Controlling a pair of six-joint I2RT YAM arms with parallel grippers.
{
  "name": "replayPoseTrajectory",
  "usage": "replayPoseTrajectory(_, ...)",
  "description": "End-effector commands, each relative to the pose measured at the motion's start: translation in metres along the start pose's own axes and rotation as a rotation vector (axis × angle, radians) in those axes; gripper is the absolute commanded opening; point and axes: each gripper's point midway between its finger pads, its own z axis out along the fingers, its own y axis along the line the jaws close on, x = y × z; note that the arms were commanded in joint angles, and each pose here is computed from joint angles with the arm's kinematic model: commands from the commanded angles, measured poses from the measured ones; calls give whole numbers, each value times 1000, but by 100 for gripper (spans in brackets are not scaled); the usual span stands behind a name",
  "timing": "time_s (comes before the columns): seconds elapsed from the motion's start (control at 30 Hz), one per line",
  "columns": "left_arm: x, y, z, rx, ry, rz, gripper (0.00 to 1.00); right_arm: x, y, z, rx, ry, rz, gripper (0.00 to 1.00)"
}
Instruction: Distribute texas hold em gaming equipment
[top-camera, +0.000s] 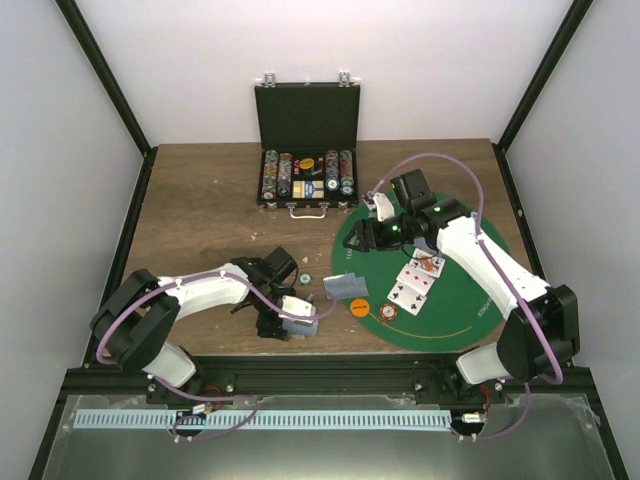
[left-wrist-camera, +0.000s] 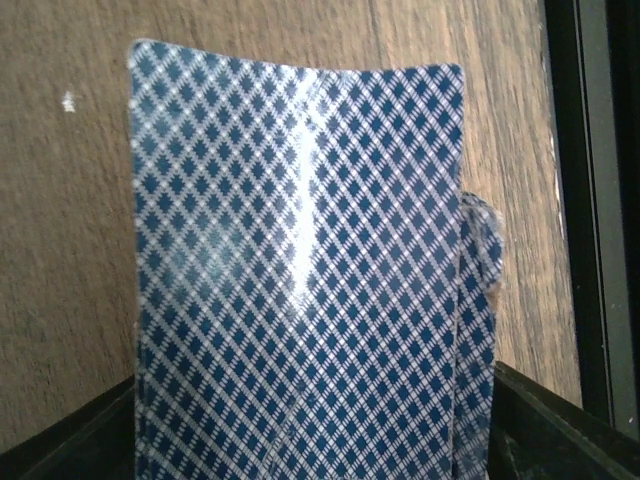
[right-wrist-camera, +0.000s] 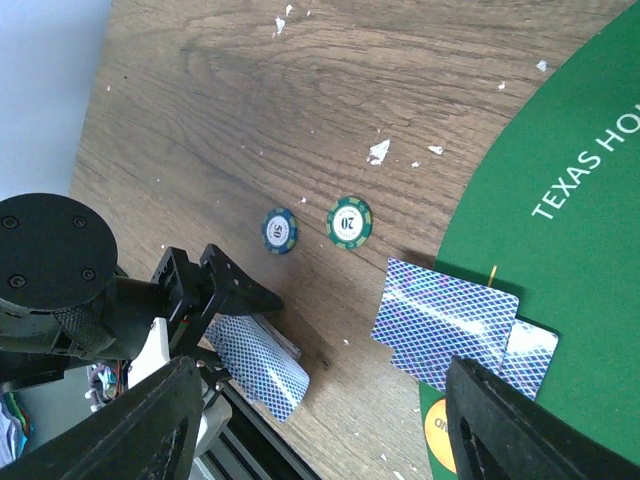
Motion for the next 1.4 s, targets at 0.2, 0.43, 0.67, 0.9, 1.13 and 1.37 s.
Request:
replayPoseTrajectory(0.2, 13, -17, -17, 20, 58, 15, 100, -26, 18, -22, 15, -89, -95, 69)
replayPoseTrajectory(0.43, -26, -34, -79, 30, -88, 29, 100, -77, 14, -65, 174, -319, -138, 70)
replayPoseTrajectory(0.67, -56, 18, -161, -151, -302, -198, 100, -128, -8, -176, 389, -779, -189, 99)
replayPoseTrajectory(0.9, 11, 143, -274, -594, -586, -769, 100, -115, -70, -256, 731, -1076, -193, 100)
replayPoseTrajectory(1.13, 148, 194, -298, -1062, -672, -1225, 100, -65, -140, -270, 880, -1204, -119, 100)
replayPoseTrajectory(1.37, 189, 182, -244, -1231, -698, -1286, 100, -36, -160, -212, 786, -1222, -270, 100)
